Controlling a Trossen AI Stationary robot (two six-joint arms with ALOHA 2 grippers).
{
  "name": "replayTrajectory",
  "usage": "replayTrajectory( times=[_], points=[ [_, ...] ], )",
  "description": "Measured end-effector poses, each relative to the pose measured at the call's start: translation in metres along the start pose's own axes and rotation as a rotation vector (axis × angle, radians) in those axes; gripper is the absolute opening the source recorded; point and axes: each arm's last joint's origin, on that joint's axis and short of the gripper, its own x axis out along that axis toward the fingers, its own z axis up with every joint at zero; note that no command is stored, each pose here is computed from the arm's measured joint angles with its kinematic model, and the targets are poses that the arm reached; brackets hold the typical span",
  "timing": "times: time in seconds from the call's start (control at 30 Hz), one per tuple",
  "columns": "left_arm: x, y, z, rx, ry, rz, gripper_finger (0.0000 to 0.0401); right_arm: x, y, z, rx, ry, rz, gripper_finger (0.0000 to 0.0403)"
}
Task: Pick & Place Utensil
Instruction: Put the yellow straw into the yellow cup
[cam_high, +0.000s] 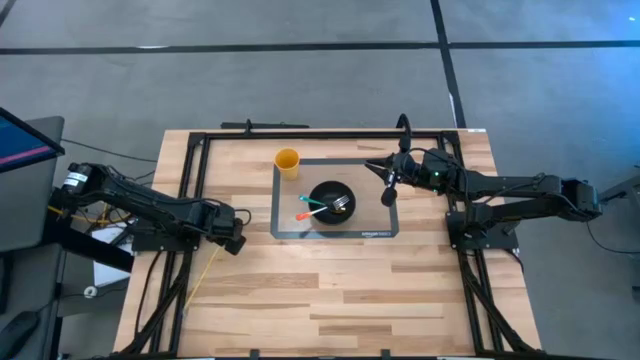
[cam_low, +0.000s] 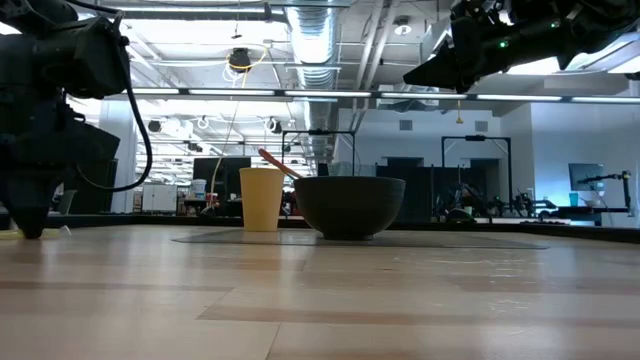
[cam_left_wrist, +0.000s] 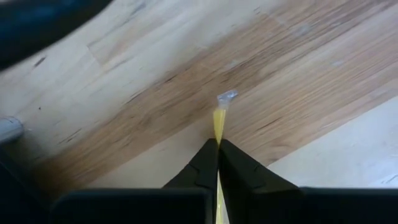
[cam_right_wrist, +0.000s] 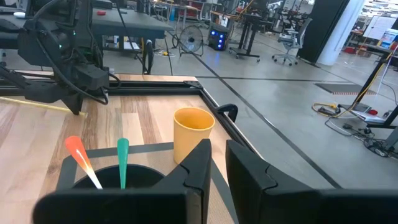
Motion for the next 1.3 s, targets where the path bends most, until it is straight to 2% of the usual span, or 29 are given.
replayTrajectory(
  times=[0.27,0.37,0.43,0.9,1.13,1.3],
  points=[
    [-0.001,-0.003,0.003,0.014,-0.039,-0.011,0.0007,0.000,0.000,0.000,0.000,0.000,0.000,0.0042],
    [-0.004,-0.009,0.008,0.017,-0.128,-0.044,0.0010,0.000,0.000,0.000,0.000,0.000,0.000,0.0042],
    [-0.005,-0.014,0.011,0.066,-0.168,-0.075,0.0011,0.000,0.000,0.000,0.000,0.000,0.000,0.0042],
    [-0.040,-0.063,0.042,0.391,-0.683,-0.449,0.0012,0.000,0.000,0.000,0.000,0.000,0.000,0.0042],
    [-0.059,-0.074,0.053,0.500,-0.914,-0.535,0.0012,0.000,0.000,0.000,0.000,0.000,0.000,0.0042],
    [-0.074,-0.075,0.064,0.549,-1.106,-0.543,0.0012,0.000,0.000,0.000,0.000,0.000,0.000,0.0042]
  ],
)
